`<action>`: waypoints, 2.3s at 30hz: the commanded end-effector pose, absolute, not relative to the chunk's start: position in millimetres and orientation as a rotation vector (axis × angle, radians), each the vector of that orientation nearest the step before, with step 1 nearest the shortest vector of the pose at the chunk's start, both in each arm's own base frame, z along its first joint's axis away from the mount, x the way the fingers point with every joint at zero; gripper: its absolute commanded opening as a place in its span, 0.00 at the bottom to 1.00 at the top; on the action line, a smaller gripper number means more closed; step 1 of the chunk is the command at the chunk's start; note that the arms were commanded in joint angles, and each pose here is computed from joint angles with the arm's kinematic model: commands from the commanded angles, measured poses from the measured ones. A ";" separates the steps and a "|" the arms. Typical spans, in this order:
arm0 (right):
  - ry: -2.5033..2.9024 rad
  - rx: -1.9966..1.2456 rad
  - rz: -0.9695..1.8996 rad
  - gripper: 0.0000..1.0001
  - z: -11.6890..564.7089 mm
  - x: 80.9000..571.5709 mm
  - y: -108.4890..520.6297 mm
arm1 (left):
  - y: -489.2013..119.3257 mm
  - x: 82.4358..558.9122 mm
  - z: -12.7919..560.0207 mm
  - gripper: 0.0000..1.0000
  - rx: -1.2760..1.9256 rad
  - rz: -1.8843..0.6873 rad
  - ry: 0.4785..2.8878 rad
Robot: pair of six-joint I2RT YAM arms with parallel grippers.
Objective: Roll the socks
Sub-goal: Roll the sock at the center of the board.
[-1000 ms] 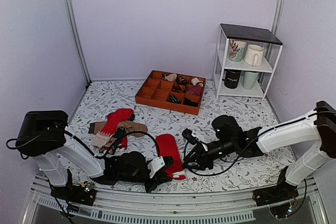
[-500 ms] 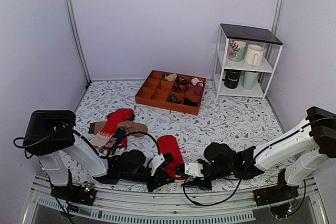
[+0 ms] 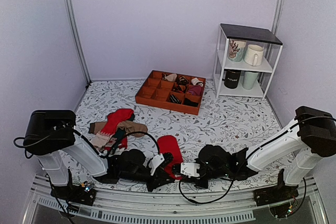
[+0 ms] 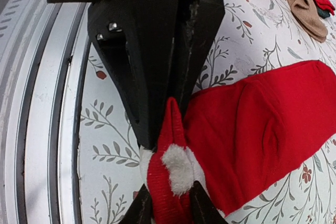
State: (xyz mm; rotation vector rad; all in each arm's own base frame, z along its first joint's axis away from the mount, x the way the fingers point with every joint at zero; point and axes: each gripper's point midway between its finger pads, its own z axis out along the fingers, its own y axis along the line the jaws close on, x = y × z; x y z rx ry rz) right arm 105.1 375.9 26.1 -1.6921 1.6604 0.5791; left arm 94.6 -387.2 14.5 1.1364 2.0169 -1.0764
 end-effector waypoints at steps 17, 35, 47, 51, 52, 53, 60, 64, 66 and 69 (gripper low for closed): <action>2.407 -1.540 1.137 0.07 -38.9 76.5 366.3 | -317.9 113.8 22.3 0.58 1.201 -0.488 1.991; 2.749 -1.363 1.173 0.07 -53.2 79.9 346.0 | -347.0 112.3 46.9 0.61 1.248 -0.321 1.663; 2.728 -1.365 1.181 0.07 -49.8 82.4 349.9 | -332.1 122.5 59.8 1.00 1.127 -0.384 1.754; 2.732 -1.366 1.184 0.07 -50.4 81.6 348.9 | -329.3 121.0 67.4 1.00 1.092 -0.398 1.733; 2.733 -1.366 1.185 0.07 -50.7 81.3 348.7 | -331.7 115.8 71.9 0.96 1.119 -0.433 1.699; 2.731 -1.368 1.188 0.07 -50.5 81.0 348.9 | -332.0 112.4 75.7 0.96 1.125 -0.470 1.679; 2.730 -1.364 1.194 0.07 -49.7 80.9 349.4 | -332.1 96.5 87.0 0.99 1.177 -0.631 1.643; 2.733 -1.369 1.198 0.07 -50.3 79.9 349.3 | -331.3 79.1 94.3 0.97 1.256 -0.741 1.541; 2.740 -1.368 1.201 0.07 -50.5 79.8 349.3 | -333.9 76.6 91.6 0.77 1.293 -0.789 1.542; 2.740 -1.375 1.202 0.07 -50.3 79.2 349.7 | -338.5 72.4 78.6 0.65 1.341 -0.866 1.569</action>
